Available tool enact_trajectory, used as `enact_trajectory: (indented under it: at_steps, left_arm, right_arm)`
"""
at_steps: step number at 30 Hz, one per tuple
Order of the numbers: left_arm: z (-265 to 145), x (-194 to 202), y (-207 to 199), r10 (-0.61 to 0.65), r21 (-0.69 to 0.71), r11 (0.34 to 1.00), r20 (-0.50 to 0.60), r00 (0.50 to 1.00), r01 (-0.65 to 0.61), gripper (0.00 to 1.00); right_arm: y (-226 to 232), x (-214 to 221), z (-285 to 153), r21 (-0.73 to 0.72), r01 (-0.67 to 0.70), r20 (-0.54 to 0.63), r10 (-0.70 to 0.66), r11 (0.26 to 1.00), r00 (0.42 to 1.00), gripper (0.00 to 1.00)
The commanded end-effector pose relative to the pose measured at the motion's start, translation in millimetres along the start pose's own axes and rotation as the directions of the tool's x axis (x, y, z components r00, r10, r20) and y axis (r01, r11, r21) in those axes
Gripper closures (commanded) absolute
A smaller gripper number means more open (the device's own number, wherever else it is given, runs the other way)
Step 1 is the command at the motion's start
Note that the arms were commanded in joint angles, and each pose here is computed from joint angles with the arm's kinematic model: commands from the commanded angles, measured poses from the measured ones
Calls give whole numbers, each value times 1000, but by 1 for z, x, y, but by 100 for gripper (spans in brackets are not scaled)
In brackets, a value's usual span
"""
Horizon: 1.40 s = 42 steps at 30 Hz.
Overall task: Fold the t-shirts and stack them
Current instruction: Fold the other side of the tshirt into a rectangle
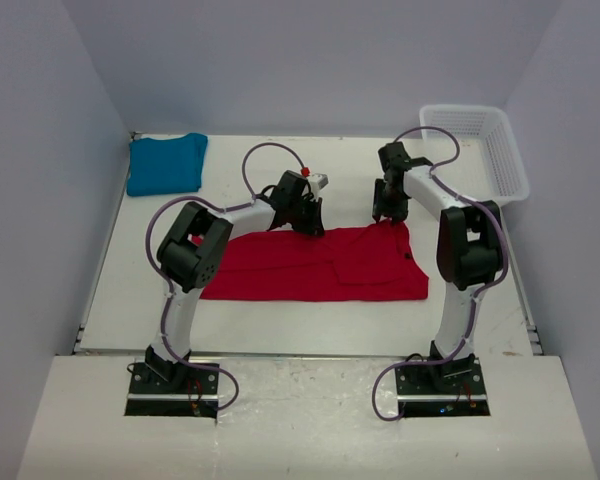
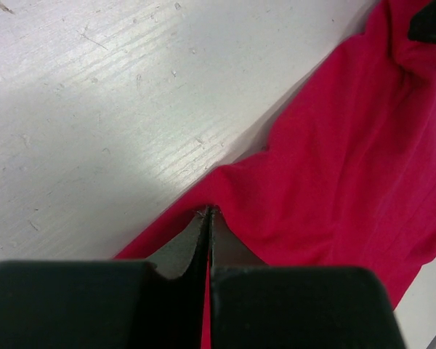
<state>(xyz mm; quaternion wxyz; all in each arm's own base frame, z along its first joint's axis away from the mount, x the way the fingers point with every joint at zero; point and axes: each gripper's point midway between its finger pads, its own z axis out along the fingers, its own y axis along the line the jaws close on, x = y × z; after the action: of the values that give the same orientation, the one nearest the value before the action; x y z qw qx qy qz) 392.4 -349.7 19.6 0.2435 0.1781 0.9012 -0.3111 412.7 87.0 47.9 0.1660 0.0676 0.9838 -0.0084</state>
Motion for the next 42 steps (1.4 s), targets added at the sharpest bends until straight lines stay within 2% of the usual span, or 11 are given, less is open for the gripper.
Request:
enact_trajectory:
  at_steps: [1,17,22,26,27,29,32,35,42]
  left_arm:
    - [12,15,10,-2,-13,1000,-42,999,1,100]
    - [15,20,13,-2,-15,1000,-54,999,1,100]
    - [13,19,15,1,-22,1000,-50,999,-2,100]
    - [13,19,19,-5,-46,999,-47,999,3,100]
    - [13,20,21,-16,-47,999,-49,999,14,100]
    - [13,22,23,-27,-48,999,-54,998,24,100]
    - [13,22,26,-30,-51,998,-54,998,27,100]
    - [11,21,31,-35,-65,997,-50,998,32,100]
    - [11,29,56,-99,-108,990,-71,993,91,100]
  right_arm:
    - [6,-20,-25,-48,-3,83,7,999,997,55]
    - [7,-12,-23,-62,4,72,1,998,997,57]
    - [0,-10,-15,-13,-7,50,7,1000,999,60]
    - [-4,-12,-15,12,-19,57,18,1000,998,71]
    - [-5,-14,-15,16,-22,60,21,1000,998,83]
    - [-6,-15,-14,24,-25,60,24,999,998,90]
    - [-8,-18,-14,35,-32,59,30,999,998,92]
    - [-11,-19,-15,49,-39,61,36,998,997,100]
    - [-30,-21,-20,124,-106,83,96,987,992,100]
